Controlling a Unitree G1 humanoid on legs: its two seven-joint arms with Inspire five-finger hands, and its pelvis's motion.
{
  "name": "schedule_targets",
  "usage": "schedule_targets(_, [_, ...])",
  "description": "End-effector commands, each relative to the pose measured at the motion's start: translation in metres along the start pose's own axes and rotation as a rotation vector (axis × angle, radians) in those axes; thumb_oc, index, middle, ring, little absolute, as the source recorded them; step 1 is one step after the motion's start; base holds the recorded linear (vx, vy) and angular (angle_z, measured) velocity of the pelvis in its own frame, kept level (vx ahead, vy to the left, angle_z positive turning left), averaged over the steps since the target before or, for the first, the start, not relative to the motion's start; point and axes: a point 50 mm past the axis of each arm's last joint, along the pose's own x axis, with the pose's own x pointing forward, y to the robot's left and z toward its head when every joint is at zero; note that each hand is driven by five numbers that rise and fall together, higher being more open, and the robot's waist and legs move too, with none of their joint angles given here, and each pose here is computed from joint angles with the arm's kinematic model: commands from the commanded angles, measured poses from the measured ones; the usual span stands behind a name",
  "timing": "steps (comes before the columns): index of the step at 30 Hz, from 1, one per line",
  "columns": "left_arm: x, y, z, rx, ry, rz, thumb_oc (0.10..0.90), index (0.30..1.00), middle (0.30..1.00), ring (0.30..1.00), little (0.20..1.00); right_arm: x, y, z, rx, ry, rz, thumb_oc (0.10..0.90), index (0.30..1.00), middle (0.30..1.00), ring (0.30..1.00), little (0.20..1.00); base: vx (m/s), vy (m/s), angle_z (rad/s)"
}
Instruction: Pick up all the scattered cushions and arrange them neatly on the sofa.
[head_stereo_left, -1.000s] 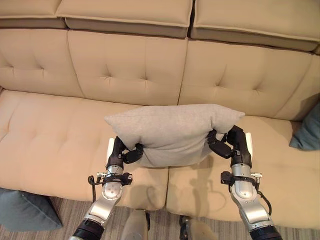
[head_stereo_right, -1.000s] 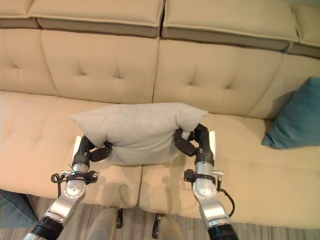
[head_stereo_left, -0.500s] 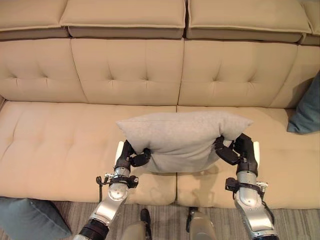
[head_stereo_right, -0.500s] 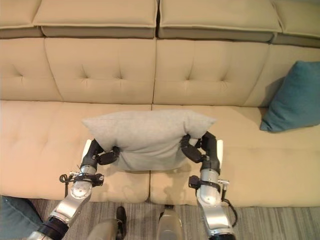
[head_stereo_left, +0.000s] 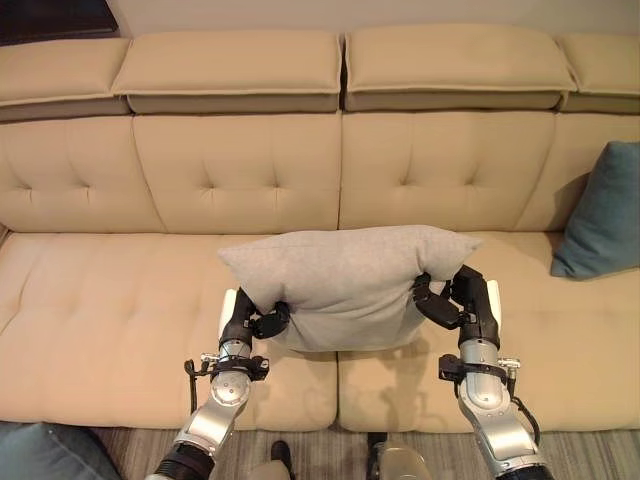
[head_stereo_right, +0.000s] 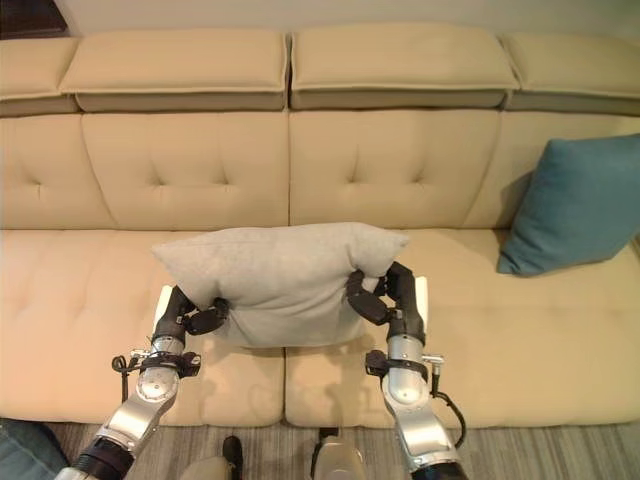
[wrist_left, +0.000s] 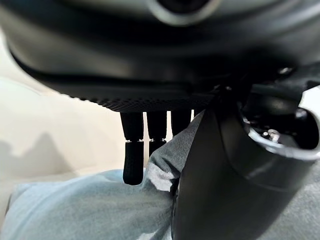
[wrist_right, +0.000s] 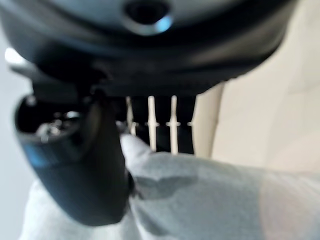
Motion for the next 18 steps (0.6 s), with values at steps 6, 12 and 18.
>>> schedule_targets(6, [0.0205, 0.0175, 0.0418, 0.009, -0.216, 0.12, 0.4, 0.3, 0.3, 0.3, 0.3, 0.0175, -0.0204, 0.0563, 0.103, -0.3, -0.123, 0.4, 0.3, 0.3, 0.3, 0.3, 0.09, 0.004, 0.01])
schedule_targets(12, [0.024, 0.0227, 0.0496, 0.061, -0.256, 0.116, 0.4, 0.3, 0.3, 0.3, 0.3, 0.0158, -0.0209, 0.0545, 0.086, -0.293, -0.118, 0.4, 0.3, 0.3, 0.3, 0.3, 0.1, 0.079, -0.25])
schedule_targets(18, [0.018, 0.0252, 0.0475, 0.076, -0.256, 0.11, 0.4, 0.3, 0.3, 0.3, 0.3, 0.0126, -0.0229, 0.0507, 0.075, -0.275, -0.122, 0.4, 0.3, 0.3, 0.3, 0.3, 0.06, 0.047, -0.08])
